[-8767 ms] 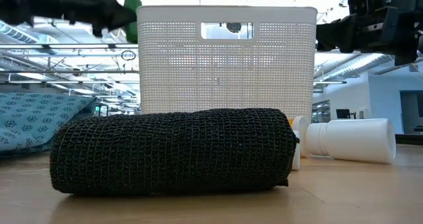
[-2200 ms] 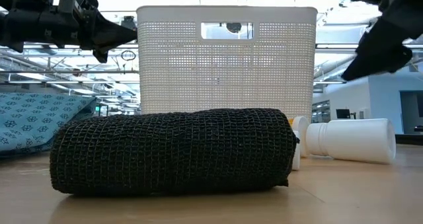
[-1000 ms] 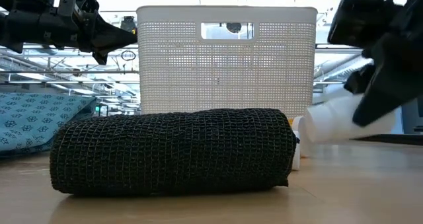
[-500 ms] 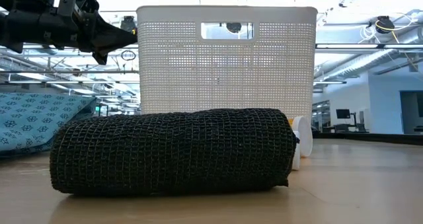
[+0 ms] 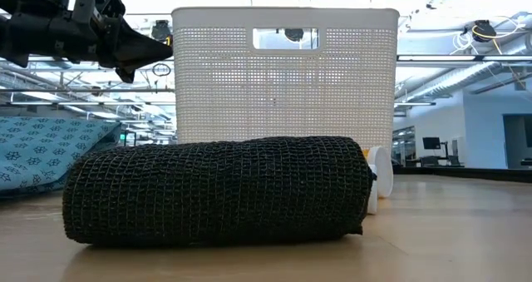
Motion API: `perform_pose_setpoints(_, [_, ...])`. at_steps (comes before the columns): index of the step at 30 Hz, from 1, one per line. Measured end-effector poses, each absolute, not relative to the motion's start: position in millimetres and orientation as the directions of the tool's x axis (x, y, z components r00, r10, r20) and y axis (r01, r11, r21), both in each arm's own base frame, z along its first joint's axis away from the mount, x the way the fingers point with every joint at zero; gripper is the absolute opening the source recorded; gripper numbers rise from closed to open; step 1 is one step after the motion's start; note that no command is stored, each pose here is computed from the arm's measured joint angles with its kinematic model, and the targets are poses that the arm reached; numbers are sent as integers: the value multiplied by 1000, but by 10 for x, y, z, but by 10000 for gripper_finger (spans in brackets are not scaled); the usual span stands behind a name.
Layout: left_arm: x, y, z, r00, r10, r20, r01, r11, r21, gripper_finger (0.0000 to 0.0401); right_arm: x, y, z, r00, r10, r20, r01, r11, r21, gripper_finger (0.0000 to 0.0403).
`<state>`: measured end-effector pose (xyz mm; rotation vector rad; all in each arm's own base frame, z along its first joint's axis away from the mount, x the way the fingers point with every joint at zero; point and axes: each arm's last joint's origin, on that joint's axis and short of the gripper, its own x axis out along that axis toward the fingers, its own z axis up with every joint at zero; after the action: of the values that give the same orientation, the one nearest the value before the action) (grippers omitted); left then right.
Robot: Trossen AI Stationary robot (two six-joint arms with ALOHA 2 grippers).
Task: Pick & place medical supplies in basket/bin
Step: Put the white pill bottle into the white bin
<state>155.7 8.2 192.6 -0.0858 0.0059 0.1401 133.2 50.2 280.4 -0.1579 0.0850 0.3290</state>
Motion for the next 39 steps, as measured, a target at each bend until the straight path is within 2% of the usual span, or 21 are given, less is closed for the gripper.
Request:
perform_pose_setpoints(5, [1557, 82, 1917, 990, 140, -21, -141, 986, -84, 47, 1154, 414, 2545, 957, 291, 3, -289, 950, -116, 160])
perform_pose_setpoints(8, [1557, 82, 1908, 990, 140, -30, -142, 986, -83, 47, 1089, 362, 2414, 977, 205, 51, -199, 974, -108, 160])
perform_pose_setpoints(11, [1557, 82, 1908, 990, 140, -30, -142, 986, -83, 47, 1050, 323, 2312, 990, 126, 63, -120, 988, -100, 160])
perform_pose_setpoints(21, [1556, 90, 1910, 985, 168, -29, -169, 982, -82, 47, 1034, 299, 2139, 997, 65, 48, -62, 996, -69, 161])
perform_pose_setpoints(25, [1556, 92, 1910, 985, 172, -29, -174, 981, -82, 47, 1050, 277, 2312, 997, 7, 80, -1, 997, -76, 160])
perform_pose_setpoints(32, [1554, 100, 1910, 979, 201, -28, -203, 977, -68, 47, 1169, 201, 2997, 989, -89, 120, 105, 984, -141, 159])
perform_pose_setpoints(35, [1552, 109, 1910, 973, 230, -28, -232, 970, -67, 47, 1319, 137, 3284, 986, -162, 34, 166, 968, -186, 159])
perform_pose_setpoints(39, [1551, 112, 1910, 970, 241, -28, -242, 968, -67, 47, 1619, -18, 3560, 955, -235, -181, 188, 951, -244, 159])
